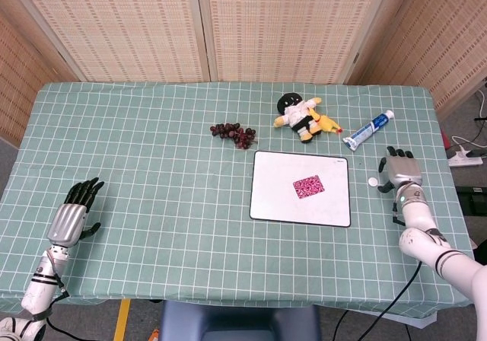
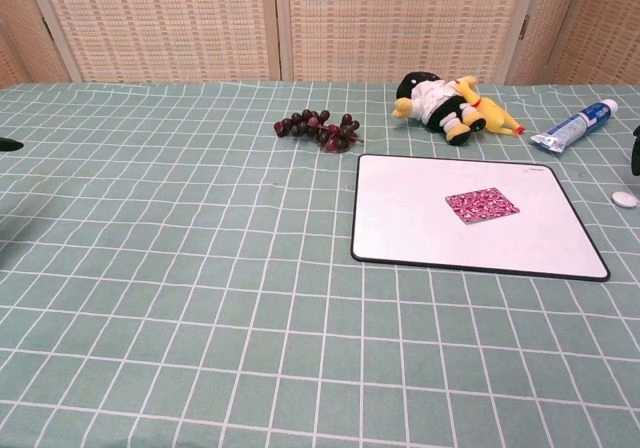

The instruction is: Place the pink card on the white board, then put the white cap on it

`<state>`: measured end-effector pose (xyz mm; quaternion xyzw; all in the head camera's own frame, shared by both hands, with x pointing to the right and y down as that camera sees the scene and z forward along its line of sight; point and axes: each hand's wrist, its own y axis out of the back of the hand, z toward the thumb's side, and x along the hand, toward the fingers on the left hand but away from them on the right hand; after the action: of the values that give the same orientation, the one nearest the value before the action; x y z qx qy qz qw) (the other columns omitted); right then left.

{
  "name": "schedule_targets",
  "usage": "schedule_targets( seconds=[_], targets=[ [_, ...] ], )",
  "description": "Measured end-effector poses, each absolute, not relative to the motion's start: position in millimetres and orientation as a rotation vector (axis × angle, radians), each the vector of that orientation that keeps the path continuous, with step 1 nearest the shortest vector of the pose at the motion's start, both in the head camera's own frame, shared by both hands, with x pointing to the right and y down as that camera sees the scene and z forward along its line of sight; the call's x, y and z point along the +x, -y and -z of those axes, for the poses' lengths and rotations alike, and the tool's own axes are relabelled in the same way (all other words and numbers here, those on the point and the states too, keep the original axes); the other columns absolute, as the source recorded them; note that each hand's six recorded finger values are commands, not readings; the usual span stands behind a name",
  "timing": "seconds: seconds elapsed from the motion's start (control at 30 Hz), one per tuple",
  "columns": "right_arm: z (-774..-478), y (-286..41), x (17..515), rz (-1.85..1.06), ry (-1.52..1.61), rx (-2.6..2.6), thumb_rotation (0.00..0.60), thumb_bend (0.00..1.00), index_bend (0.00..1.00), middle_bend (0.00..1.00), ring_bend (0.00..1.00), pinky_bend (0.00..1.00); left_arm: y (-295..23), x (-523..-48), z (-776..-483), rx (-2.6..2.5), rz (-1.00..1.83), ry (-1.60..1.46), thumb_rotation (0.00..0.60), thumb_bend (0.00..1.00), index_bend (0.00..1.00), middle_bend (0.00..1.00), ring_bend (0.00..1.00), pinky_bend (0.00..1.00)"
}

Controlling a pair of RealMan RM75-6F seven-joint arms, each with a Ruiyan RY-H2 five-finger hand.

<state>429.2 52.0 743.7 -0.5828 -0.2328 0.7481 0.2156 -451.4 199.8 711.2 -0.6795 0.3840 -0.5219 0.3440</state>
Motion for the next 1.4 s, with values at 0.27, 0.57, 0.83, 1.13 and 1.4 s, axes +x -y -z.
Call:
schedule_targets(
  seconds=[0.27, 0.57, 0.83, 1.13, 1.4],
  targets=[
    [-748.0, -53.0, 427.5, -2.073, 0.645, -1.617, 0.6, 0.24, 0.42, 0.0, 0.0, 0.0, -199.7, -451.7, -711.2, -1.768, 1.357, -1.0, 0.6, 0.19, 0.0, 0.0, 0.0, 0.0],
    [-755.3, -54.7, 425.1, -2.079, 0.636, -1.622, 0.6, 0.25, 0.42, 0.0, 0.0, 0.0, -199.0, -452.0, -710.9, -1.77, 1.355, -1.005, 0.6, 0.19, 0.0, 0.0, 0.0, 0.0],
    [-759.4, -54.9, 423.0, -2.081, 0.626, -1.63, 0.6, 0.25, 0.43, 0.0, 0.0, 0.0, -198.9, -451.5, -710.8, -1.779, 1.352, -1.01, 0.6, 0.19, 0.0, 0.0, 0.0, 0.0],
    [-762.1, -53.3, 422.9, -2.086, 0.625, -1.626, 0.6, 0.25, 0.43, 0.0, 0.0, 0.0, -198.3, -452.5, -710.3, -1.785, 1.35, -1.018, 0.6, 0.19, 0.0, 0.0, 0.0, 0.0],
    [-766.9, -54.7, 420.9, -2.092, 0.612, -1.631, 0.6, 0.26, 0.43, 0.0, 0.0, 0.0, -198.2, -452.7, -710.4, -1.786, 1.351, -1.018, 0.6, 0.19, 0.0, 0.0, 0.0, 0.0]
  ],
)
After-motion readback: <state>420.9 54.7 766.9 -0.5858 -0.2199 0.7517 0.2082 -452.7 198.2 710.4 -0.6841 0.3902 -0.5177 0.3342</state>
